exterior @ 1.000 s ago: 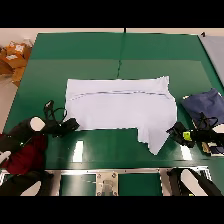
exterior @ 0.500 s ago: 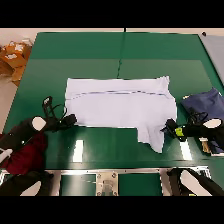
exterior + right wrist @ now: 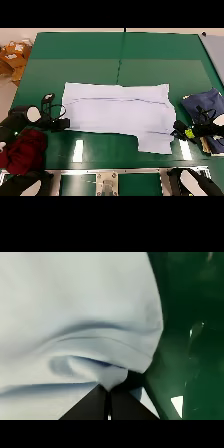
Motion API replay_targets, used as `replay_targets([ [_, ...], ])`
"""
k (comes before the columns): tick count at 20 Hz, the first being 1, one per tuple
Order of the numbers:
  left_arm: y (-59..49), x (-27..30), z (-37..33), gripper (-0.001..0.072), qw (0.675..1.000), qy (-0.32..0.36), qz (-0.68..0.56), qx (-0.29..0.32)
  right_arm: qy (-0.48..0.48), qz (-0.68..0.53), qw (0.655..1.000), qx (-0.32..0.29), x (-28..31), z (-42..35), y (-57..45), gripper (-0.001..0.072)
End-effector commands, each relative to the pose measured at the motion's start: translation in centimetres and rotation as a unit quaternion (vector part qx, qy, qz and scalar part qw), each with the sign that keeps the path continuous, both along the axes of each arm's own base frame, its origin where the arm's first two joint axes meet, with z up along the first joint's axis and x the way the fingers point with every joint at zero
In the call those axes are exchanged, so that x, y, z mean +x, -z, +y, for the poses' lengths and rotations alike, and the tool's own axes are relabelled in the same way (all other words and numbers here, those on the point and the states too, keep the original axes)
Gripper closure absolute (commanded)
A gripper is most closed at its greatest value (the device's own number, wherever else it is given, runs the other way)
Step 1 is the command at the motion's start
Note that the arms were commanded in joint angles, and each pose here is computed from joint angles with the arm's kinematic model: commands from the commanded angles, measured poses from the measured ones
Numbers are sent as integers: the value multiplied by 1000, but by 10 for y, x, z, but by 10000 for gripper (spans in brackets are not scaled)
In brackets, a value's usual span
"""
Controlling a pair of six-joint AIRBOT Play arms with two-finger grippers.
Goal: Fold the shirts.
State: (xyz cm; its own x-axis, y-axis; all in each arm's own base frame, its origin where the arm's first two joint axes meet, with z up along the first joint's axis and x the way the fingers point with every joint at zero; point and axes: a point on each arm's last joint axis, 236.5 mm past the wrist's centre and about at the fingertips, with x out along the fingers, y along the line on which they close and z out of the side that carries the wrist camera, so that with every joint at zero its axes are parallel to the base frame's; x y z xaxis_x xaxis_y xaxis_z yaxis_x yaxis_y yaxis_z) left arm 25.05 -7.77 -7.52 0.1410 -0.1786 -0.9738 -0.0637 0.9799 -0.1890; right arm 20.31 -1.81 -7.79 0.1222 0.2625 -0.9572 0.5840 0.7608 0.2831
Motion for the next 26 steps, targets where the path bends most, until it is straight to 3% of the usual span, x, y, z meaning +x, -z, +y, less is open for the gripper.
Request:
replay_targets([
  [1,-4,-8,6,692,999,25,18,16,11,-8,1000,-17,2,-7,-16,699],
  [8,-57,96,-13,692,995,25,-100,-4,-6,-196,981,4,136,13,-101,698],
  [19,-15,260,-38,688,988,41,-149,-4,-19,-179,984,5,289,6,-24,695],
  [20,-16,269,-42,480,985,38,-165,-11,-19,-173,985,7,294,5,-14,622],
  [21,-19,276,-44,156,983,29,-178,-19,-22,-170,985,7,298,4,-9,504],
  [22,-22,279,-42,63,983,27,-183,-19,-35,-173,984,3,301,0,-9,403],
  [24,-28,275,-30,61,986,28,-164,-11,-62,-173,983,1,298,-14,-21,280],
  [25,-32,271,-22,62,989,27,-148,-9,-78,-162,984,8,290,-23,-29,185],
  [26,-36,267,-13,62,991,25,-132,-6,-94,-150,984,15,280,-33,-35,168],
])
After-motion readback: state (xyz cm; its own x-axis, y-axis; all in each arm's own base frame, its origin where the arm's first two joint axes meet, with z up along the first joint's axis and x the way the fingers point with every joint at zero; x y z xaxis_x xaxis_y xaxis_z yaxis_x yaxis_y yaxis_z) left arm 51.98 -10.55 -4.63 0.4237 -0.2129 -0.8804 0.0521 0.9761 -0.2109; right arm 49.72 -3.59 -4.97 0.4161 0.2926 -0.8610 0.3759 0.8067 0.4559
